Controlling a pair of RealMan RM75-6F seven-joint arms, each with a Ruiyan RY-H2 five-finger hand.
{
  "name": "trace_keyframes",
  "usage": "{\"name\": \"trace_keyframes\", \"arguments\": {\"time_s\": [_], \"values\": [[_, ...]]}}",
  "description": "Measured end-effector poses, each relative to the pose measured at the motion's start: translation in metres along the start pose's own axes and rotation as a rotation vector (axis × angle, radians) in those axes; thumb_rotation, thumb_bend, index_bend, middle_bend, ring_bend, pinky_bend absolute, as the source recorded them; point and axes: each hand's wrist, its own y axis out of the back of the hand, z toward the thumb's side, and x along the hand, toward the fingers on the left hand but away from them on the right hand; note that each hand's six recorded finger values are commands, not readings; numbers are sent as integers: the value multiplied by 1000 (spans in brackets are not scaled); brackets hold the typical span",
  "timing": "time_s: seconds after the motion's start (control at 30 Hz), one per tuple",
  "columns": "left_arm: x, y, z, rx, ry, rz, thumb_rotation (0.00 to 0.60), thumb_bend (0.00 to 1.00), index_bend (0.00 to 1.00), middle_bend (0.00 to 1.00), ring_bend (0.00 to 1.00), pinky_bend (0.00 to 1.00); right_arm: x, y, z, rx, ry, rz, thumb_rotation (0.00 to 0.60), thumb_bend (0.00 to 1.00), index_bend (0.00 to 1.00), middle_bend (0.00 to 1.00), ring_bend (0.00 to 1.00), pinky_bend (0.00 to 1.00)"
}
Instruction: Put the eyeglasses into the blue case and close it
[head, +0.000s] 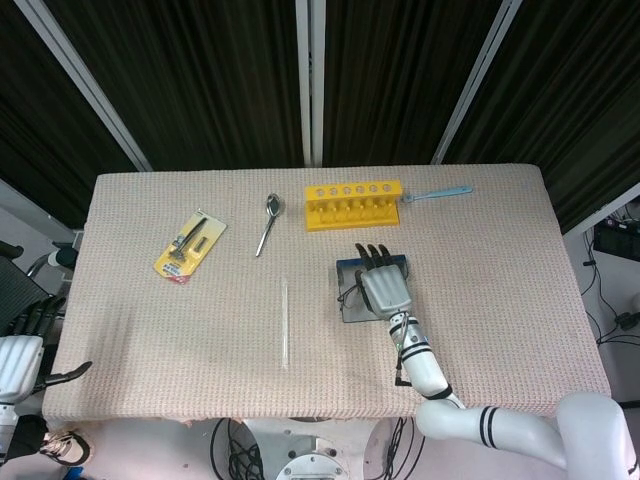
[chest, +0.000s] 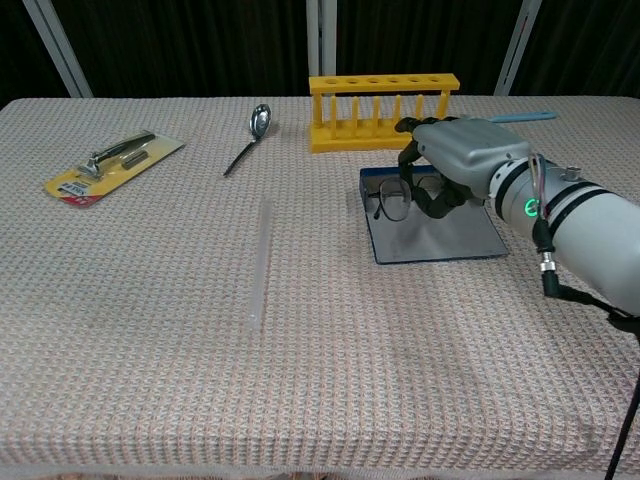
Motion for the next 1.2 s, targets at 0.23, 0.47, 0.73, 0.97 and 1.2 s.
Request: {"name": "trace_keyframes", "arguments": {"time_s": [0.23,0.47,0.73,0.97,1.2], "values": [[-3,2,-6,-6,7,5,358,90,25,61,80,205,-10,-8,9,11,-78,4,600,497,675,0,0,0],[-3,1,-8,-13,6,2,357,90,25,61,81,205,-9,-5,1,21,-126,-27,600,498,673,0,0,0],[-1,0,-6,-17,-3,3,360,90,25,61,80,205,-6,2,-5,-13,-155,-61,600,497,671,0,0,0],[0,-1,-5,-24,-7,-3,360,90,25,61,81,205,6,8,-7,-64,-198,-55,600,498,671,0,0,0],[0,-3,-4,-36,-23,-10,362,90,25,61,80,205,19,3,-30,-69,-329,-1,600,498,666,0,0,0]]}}
